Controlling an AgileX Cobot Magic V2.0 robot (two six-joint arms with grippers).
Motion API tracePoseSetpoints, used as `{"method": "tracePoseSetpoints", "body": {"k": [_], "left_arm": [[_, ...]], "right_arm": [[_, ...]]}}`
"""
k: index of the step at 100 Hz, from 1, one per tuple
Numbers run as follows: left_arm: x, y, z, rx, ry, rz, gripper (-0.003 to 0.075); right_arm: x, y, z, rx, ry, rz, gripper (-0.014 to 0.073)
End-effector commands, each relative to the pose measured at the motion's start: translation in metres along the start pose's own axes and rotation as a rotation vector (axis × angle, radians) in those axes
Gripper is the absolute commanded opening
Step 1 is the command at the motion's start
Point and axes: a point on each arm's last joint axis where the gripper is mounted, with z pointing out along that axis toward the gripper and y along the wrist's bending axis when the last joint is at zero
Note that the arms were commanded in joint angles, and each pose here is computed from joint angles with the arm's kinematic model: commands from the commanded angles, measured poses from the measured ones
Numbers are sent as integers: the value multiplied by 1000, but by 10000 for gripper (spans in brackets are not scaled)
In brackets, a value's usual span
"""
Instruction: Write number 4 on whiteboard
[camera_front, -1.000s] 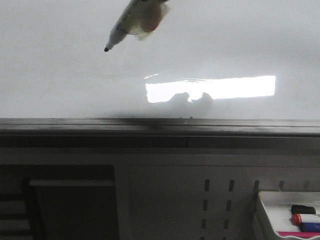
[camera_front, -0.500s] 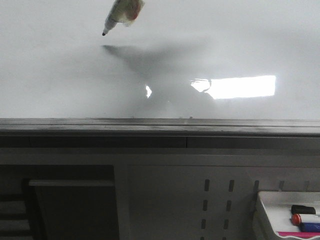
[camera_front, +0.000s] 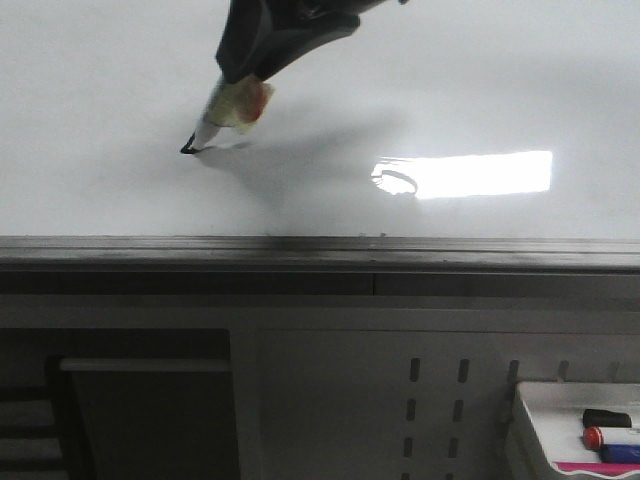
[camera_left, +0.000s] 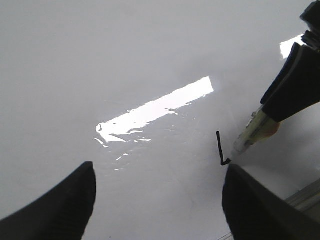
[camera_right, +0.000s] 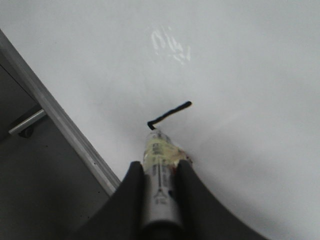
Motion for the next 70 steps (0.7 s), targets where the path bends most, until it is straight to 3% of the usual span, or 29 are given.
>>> {"method": "tracePoseSetpoints", "body": {"k": [1, 21, 39, 70], "left_arm": [[-19, 4, 1, -16, -110, -15, 493], [-19, 4, 1, -16, -110, -15, 493], [-19, 4, 1, -16, -110, -15, 493], [-19, 4, 1, -16, -110, -15, 493]], "right_arm": [[-8, -18, -27, 66, -50, -17, -61], [-2, -16, -37, 60, -26, -16, -62], [-25, 3, -59, 34, -156, -75, -62], [-34, -11, -46, 74, -186, -60, -63]]}}
